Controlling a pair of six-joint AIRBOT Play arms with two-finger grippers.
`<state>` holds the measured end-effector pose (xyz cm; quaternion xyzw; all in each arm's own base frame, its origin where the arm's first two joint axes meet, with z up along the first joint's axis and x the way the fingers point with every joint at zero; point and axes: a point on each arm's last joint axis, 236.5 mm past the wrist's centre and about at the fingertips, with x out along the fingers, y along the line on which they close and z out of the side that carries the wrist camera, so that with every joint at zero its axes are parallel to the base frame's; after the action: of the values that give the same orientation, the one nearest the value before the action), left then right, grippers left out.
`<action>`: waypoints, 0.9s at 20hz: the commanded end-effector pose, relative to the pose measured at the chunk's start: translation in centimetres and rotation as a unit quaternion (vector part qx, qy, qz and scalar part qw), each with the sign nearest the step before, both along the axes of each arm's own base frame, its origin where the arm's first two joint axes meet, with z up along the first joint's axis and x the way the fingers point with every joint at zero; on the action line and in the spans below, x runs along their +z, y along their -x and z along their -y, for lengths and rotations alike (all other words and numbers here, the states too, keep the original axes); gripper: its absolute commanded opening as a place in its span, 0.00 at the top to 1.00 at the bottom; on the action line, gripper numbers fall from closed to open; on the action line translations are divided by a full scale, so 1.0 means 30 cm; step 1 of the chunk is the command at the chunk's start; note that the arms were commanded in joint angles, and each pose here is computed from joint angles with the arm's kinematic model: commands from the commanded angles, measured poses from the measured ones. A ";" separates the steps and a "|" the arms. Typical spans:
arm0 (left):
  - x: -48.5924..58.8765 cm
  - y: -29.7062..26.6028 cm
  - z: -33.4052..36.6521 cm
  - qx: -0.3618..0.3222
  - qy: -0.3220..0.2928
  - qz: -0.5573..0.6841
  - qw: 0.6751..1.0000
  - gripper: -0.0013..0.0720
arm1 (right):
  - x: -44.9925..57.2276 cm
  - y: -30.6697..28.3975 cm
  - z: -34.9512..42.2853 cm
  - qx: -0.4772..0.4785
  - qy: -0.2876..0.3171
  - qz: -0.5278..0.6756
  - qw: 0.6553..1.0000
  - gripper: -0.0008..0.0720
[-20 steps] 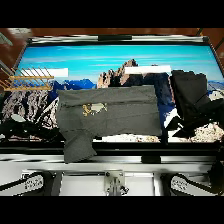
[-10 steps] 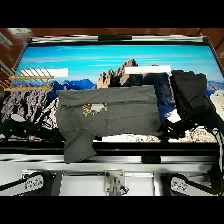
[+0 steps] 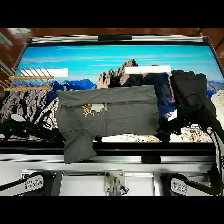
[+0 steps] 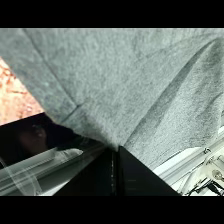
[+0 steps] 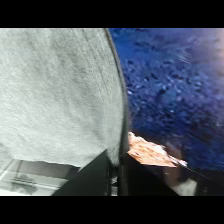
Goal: Fold the shirts.
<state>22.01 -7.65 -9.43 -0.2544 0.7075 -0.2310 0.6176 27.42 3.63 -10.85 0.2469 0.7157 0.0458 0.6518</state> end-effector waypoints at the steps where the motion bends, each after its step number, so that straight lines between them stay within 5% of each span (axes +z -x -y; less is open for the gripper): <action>1: 0.023 -0.042 -0.013 -0.008 -0.004 0.023 1.000 0.94 | 0.012 0.012 -0.012 0.020 0.001 -0.001 1.000 0.91; 13: 0.292 -0.510 -0.123 0.005 -0.038 0.182 0.982 0.94 | 0.280 -0.526 0.000 0.033 0.061 0.228 0.971 0.91; 18: 0.352 -0.743 -0.091 0.069 0.033 0.218 0.973 0.94 | 0.287 -0.697 0.015 0.015 0.058 0.245 0.968 0.91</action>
<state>40.24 -4.32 -0.30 -0.2180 0.5709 -0.2528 0.7500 45.32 3.35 -2.60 0.1747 0.5565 0.0756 0.8087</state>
